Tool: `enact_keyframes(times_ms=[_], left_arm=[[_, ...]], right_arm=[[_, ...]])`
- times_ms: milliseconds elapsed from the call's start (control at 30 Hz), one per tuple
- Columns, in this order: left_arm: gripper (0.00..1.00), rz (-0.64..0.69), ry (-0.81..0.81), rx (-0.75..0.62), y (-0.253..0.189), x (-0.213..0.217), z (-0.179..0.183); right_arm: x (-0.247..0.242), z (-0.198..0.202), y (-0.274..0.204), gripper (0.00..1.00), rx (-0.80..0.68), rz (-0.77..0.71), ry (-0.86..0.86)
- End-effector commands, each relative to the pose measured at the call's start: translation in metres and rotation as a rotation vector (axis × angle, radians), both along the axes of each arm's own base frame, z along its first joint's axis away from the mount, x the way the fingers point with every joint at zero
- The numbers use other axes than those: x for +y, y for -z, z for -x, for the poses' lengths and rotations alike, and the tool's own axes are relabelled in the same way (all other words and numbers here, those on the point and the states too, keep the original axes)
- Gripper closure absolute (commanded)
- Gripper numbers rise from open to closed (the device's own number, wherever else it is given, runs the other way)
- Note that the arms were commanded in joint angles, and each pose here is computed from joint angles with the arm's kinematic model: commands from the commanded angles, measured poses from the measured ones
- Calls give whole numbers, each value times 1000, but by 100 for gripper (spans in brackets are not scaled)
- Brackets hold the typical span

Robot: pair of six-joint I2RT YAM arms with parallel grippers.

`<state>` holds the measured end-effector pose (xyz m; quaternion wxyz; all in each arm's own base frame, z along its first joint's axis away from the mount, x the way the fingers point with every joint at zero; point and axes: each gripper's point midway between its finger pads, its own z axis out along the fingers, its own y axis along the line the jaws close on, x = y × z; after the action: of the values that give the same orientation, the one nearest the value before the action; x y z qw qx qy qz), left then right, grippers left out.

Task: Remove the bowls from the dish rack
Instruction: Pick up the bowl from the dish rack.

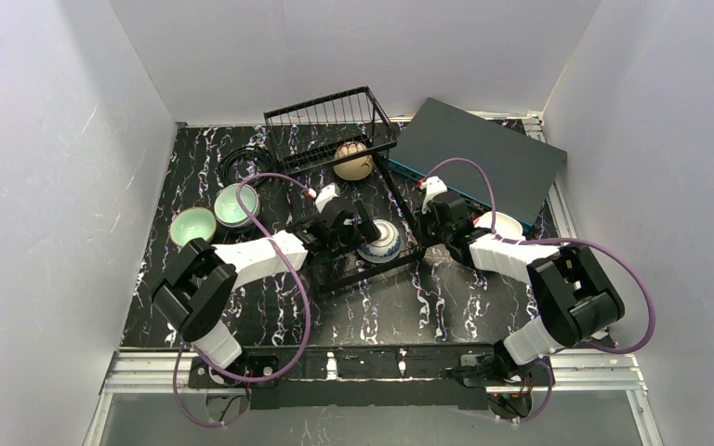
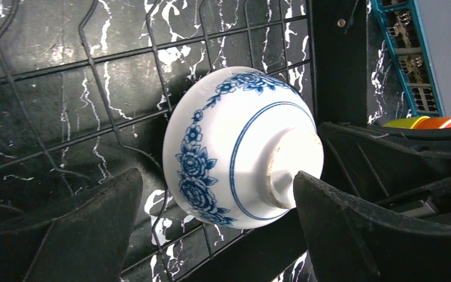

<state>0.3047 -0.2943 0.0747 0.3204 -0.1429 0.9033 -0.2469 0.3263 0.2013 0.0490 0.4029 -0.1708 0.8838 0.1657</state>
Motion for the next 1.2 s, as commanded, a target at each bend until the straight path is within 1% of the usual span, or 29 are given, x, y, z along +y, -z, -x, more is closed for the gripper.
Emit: enact_keyframes(times_ms=[0, 133, 267, 433, 700, 1000, 1167], left_arm=[[2, 36, -4, -9, 2, -4, -7], [2, 64, 1, -42, 1, -6, -12], [2, 46, -2, -66, 0, -4, -17], [2, 35, -13, -67, 12, -3, -20], [2, 39, -9, 25, 44, -8, -11], [2, 64, -26, 129, 63, -9, 6], [11, 69, -46, 131, 62, -6, 7]], right_arm=[[11, 44, 43, 99, 242, -62, -36], [13, 44, 45, 99, 247, -67, -37], [14, 44, 46, 99, 253, -70, -41], [14, 45, 47, 99, 256, -69, -42], [13, 46, 47, 99, 259, -70, -41], [13, 47, 47, 99, 259, -69, -41], [12, 47, 47, 99, 261, -69, -38]])
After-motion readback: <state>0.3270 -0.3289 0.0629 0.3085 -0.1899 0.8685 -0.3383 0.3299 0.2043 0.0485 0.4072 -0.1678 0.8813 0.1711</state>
